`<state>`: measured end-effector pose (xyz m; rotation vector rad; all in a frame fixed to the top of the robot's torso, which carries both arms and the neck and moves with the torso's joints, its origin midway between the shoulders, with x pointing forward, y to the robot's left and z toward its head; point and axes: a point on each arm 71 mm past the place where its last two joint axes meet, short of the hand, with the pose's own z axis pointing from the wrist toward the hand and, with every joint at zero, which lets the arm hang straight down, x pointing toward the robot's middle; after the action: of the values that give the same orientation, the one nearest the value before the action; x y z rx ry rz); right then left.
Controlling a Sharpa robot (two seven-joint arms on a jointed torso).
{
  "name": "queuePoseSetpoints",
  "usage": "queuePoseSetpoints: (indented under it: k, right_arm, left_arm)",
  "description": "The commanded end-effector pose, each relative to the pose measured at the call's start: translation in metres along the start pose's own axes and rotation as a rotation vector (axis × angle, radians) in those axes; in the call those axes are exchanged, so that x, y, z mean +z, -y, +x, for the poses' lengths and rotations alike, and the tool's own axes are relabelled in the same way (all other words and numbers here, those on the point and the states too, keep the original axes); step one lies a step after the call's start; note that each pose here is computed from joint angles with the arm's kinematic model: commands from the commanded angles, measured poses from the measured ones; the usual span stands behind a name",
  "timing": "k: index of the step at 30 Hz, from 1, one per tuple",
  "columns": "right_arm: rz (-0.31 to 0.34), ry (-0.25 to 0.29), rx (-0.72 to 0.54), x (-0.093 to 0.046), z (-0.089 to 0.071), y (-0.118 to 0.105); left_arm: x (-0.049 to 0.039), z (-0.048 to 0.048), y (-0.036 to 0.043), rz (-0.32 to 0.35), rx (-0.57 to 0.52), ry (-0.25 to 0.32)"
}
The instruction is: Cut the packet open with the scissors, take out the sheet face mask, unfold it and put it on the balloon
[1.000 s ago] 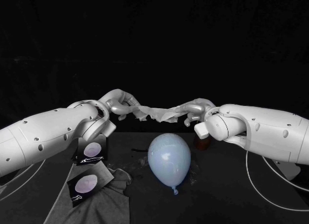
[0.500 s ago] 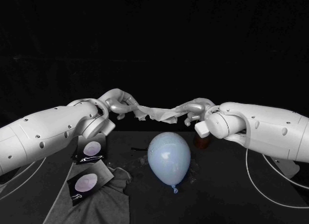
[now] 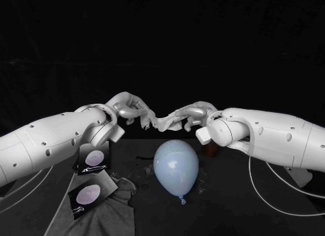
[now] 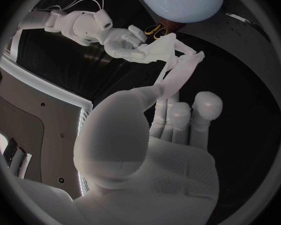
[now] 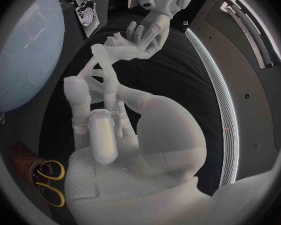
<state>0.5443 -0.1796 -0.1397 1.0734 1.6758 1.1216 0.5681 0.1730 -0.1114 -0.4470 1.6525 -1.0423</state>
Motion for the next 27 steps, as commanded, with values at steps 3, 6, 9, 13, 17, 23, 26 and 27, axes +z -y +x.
queuePoseSetpoints:
  k: [3, 6, 9, 13, 17, 23, 26, 27]
  right_arm:
    - [-0.086, 0.014, 0.021, 0.000, -0.001, -0.009]
    - [-0.022, 0.042, -0.028, 0.006, -0.008, -0.008]
    - [0.007, 0.035, -0.052, 0.008, -0.010, -0.005]
    - [-0.114, 0.010, 0.016, 0.005, -0.007, -0.013]
    - [-0.020, 0.024, -0.055, 0.008, -0.012, -0.012]
    - [-0.074, 0.037, -0.053, 0.007, -0.013, -0.022]
    - [0.007, 0.001, -0.112, 0.006, -0.018, -0.018]
    - [-0.006, -0.011, -0.118, 0.005, -0.017, -0.019]
  left_arm:
    - [-0.0016, -0.0043, -0.0011, 0.062, -0.029, 0.054]
    - [0.0002, -0.0053, -0.0100, 0.026, -0.029, 0.040]
    - [0.0003, -0.0056, -0.0082, 0.032, -0.024, 0.035]
    - [-0.0021, -0.0103, 0.0046, 0.110, -0.073, 0.103]
    - [0.0008, -0.0145, 0.0079, 0.080, -0.013, 0.065]
    - [0.0006, -0.0168, 0.0155, 0.114, -0.030, 0.090]
    - [0.0003, -0.0104, 0.0122, 0.084, 0.004, 0.017]
    - [-0.0005, -0.0113, 0.0138, 0.092, 0.003, 0.020]
